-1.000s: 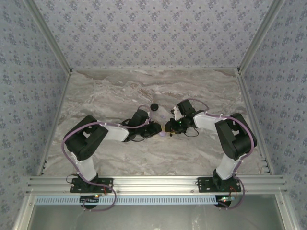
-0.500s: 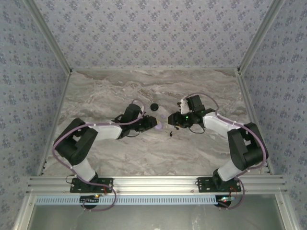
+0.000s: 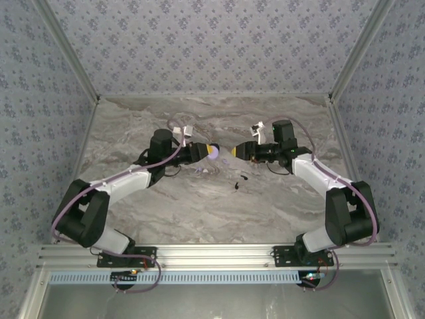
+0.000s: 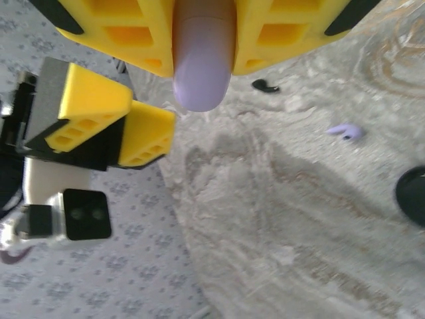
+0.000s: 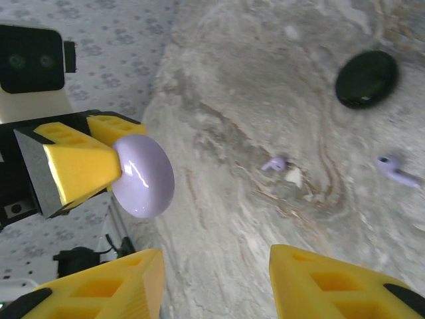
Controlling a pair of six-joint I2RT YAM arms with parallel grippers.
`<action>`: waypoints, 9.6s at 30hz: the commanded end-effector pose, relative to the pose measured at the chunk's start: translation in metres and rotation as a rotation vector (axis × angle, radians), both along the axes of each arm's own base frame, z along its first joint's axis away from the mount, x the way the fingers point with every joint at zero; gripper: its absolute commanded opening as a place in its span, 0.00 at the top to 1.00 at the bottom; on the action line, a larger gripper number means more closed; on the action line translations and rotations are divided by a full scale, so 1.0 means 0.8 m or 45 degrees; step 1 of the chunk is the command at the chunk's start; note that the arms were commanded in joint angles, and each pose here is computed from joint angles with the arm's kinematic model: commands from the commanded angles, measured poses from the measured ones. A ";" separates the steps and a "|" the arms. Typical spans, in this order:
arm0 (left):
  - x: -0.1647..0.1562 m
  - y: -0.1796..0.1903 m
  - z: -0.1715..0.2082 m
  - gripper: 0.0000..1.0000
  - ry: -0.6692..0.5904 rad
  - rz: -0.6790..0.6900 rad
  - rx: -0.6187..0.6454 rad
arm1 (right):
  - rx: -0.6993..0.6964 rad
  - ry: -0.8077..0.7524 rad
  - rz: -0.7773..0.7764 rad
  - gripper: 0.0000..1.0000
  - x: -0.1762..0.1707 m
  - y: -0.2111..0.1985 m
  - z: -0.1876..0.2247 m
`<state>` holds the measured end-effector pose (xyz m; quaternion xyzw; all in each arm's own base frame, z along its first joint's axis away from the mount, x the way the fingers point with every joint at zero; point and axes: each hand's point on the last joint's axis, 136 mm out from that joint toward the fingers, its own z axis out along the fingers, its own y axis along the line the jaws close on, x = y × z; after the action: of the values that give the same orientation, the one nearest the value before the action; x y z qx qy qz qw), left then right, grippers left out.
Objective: Insert the wireless bluetooth earbuds into the charging case
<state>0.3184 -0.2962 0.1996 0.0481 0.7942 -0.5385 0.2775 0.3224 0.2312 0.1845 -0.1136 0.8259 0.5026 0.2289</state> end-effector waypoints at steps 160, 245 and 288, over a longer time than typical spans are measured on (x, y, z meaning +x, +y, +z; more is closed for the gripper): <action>-0.097 -0.006 0.074 0.75 -1.106 -0.335 0.143 | -0.593 -0.201 -0.214 0.42 -0.010 -0.045 0.054; -0.102 0.034 0.041 0.73 -0.845 -0.082 0.237 | -0.931 0.140 0.204 0.70 0.057 0.056 -0.155; -0.103 0.036 0.041 0.73 -0.846 -0.075 0.243 | -1.147 0.233 0.277 0.69 0.060 0.070 -0.205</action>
<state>0.2376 -0.2675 0.2198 0.2646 0.7193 -0.4239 0.4826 0.3743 0.2877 0.0254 -0.2360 0.9612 0.1361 0.0425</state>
